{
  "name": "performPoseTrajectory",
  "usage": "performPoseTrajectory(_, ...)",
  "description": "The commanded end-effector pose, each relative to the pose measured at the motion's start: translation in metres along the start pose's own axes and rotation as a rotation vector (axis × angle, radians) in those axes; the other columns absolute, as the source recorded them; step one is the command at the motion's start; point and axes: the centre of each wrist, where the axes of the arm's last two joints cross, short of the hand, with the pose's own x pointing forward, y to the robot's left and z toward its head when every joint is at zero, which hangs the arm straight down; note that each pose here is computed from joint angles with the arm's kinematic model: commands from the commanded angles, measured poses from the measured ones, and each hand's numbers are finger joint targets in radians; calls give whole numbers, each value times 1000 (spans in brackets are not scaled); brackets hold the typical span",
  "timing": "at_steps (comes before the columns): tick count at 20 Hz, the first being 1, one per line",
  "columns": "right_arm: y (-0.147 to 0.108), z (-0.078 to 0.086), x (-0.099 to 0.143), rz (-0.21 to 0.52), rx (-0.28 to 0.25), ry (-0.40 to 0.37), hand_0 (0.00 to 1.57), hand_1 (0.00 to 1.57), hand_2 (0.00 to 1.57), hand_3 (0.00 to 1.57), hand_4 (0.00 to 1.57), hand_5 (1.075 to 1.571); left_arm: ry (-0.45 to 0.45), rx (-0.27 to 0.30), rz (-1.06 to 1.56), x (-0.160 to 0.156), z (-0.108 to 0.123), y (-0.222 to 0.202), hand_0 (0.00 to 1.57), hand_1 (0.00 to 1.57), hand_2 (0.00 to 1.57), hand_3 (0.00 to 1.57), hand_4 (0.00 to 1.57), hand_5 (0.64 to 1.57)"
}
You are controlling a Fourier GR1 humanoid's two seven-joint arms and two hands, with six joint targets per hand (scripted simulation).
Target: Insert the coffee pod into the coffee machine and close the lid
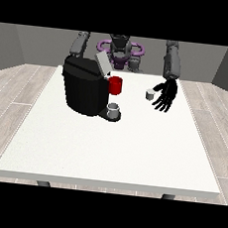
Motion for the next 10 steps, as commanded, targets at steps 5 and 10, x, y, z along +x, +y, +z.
performPoseTrajectory(5,-2,-2,-2,19,-2,11,0,0,0,0,292,1571,-51,-59,-39,17,-9,-37,1262,1262,1247,1097,0,1571)
performPoseTrajectory(10,-4,10,-24,-6,-33,62,0,0,0,0,379,1571,-58,-140,-38,31,-5,-74,1324,1324,1324,1151,57,1571)
